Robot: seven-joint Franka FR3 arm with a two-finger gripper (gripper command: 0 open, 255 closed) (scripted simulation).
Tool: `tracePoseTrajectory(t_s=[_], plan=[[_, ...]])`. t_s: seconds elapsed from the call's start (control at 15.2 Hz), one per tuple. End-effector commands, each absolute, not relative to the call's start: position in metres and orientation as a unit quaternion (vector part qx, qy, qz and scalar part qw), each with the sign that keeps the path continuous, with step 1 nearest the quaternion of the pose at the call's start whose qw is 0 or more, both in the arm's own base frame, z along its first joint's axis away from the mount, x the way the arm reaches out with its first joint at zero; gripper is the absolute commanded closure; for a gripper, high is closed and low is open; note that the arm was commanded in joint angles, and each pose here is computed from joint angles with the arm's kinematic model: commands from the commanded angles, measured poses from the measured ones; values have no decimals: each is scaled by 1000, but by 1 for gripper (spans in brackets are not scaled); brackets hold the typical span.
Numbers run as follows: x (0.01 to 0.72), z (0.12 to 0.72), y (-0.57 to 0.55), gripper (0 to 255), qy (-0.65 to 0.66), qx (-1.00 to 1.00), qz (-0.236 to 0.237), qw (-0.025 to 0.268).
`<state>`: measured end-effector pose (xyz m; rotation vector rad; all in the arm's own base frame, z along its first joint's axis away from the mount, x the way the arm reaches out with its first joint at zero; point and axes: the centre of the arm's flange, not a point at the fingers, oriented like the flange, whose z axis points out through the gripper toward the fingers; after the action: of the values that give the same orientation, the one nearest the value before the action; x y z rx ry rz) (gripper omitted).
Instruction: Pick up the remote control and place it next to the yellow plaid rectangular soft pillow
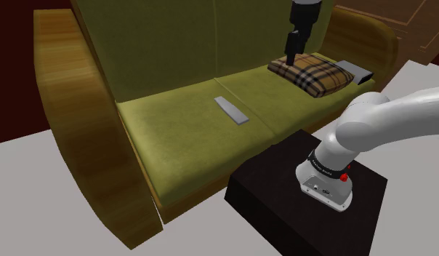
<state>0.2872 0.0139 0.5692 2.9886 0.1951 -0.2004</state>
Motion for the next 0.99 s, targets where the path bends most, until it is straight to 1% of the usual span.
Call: tracePoseTrajectory(t_s=[0.0, 0.92], plan=[[287, 569, 14, 0, 65, 993, -67, 70], [378, 420, 40, 0, -31, 998, -33, 35]])
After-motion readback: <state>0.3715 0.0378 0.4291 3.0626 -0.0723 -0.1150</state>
